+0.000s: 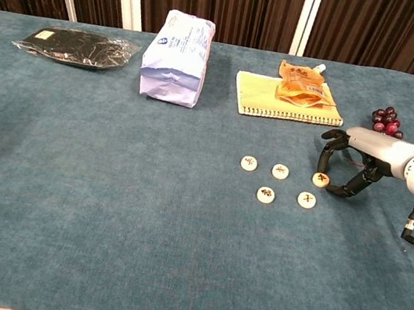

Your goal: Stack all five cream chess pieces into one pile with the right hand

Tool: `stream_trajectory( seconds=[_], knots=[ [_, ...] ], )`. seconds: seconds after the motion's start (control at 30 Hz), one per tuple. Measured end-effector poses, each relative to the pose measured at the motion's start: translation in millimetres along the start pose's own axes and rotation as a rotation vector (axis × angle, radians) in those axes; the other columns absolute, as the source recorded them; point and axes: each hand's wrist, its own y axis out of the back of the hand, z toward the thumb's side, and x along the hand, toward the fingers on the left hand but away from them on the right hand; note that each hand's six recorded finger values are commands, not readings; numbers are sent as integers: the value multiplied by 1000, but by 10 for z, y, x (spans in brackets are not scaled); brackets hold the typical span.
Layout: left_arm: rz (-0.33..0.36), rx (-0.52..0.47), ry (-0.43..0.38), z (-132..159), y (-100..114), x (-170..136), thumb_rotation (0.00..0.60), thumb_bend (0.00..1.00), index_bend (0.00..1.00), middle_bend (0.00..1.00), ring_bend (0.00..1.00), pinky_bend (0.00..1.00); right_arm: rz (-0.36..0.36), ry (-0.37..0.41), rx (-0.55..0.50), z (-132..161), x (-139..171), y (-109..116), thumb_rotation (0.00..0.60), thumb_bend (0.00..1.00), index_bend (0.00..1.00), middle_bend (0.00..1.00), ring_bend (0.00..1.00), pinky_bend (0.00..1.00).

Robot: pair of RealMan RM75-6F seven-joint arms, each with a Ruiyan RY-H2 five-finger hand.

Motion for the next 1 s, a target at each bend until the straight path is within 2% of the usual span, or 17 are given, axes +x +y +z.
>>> stream_trajectory(
  seconds=[0.43, 1.0],
  knots=[
    [-1, -1, 0, 0, -2, 0, 600, 624, 133, 1, 0, 0, 4, 13, -3, 45, 9, -19, 600, 407, 461, 0, 0, 35],
    [1, -4, 1, -2, 3, 1, 600, 624, 133, 1, 0, 0, 4, 12, -3, 52, 0, -43, 600, 407, 529, 0, 0, 36]
  ],
)
